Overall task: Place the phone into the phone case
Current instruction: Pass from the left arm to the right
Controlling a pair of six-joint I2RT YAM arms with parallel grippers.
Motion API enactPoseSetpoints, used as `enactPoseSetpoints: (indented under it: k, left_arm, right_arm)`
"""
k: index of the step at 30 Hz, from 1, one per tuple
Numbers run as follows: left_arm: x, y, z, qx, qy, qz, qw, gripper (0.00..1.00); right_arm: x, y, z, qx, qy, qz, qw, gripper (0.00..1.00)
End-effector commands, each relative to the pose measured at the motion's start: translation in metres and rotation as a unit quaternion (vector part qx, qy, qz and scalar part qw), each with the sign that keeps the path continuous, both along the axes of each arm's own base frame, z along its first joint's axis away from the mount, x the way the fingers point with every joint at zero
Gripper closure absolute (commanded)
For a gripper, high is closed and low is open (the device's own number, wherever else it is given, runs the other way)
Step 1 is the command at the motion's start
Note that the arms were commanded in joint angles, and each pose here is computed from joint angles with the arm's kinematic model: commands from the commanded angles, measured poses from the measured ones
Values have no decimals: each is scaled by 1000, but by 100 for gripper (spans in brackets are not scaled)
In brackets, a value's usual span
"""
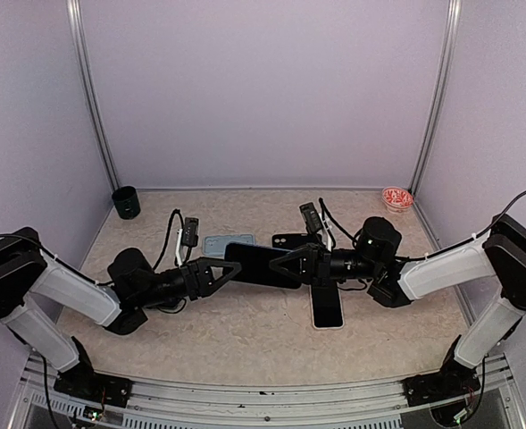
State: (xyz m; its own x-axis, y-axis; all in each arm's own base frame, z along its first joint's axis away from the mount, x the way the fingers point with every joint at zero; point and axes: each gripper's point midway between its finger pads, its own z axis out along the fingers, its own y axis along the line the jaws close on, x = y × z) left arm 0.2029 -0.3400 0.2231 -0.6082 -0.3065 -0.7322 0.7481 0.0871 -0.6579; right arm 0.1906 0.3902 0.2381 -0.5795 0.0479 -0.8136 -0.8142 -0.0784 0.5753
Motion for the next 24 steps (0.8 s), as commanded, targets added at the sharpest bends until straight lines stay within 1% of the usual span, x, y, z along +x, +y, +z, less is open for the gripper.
enactPoseSetpoints:
  k: [1, 3, 7, 13, 16, 22, 24]
  left_arm:
    - [31, 22, 3, -24, 17, 73, 997, 63]
    - [35, 25, -1, -18, 24, 81, 996, 51]
    - [45, 32, -9, -2, 33, 100, 994, 33]
    - [64, 47, -21, 29, 40, 136, 990, 19]
    - [78, 55, -34, 59, 54, 160, 984, 12]
    - [104, 75, -51, 97, 69, 197, 973, 2]
    - [114, 80, -57, 113, 77, 207, 969, 1]
  right_arm:
    - [-19, -4, 12, 20, -39, 48, 998, 100]
    - [-17, -5, 11, 17, -40, 44, 998, 100]
    - [-11, -9, 11, 7, -42, 27, 999, 100]
    - [0, -13, 7, -23, -45, -9, 999, 100]
    - [4, -16, 7, -33, -44, -27, 998, 100]
    - [12, -21, 3, -56, -41, -56, 996, 100]
    - [12, -23, 5, -57, -43, -60, 996, 100]
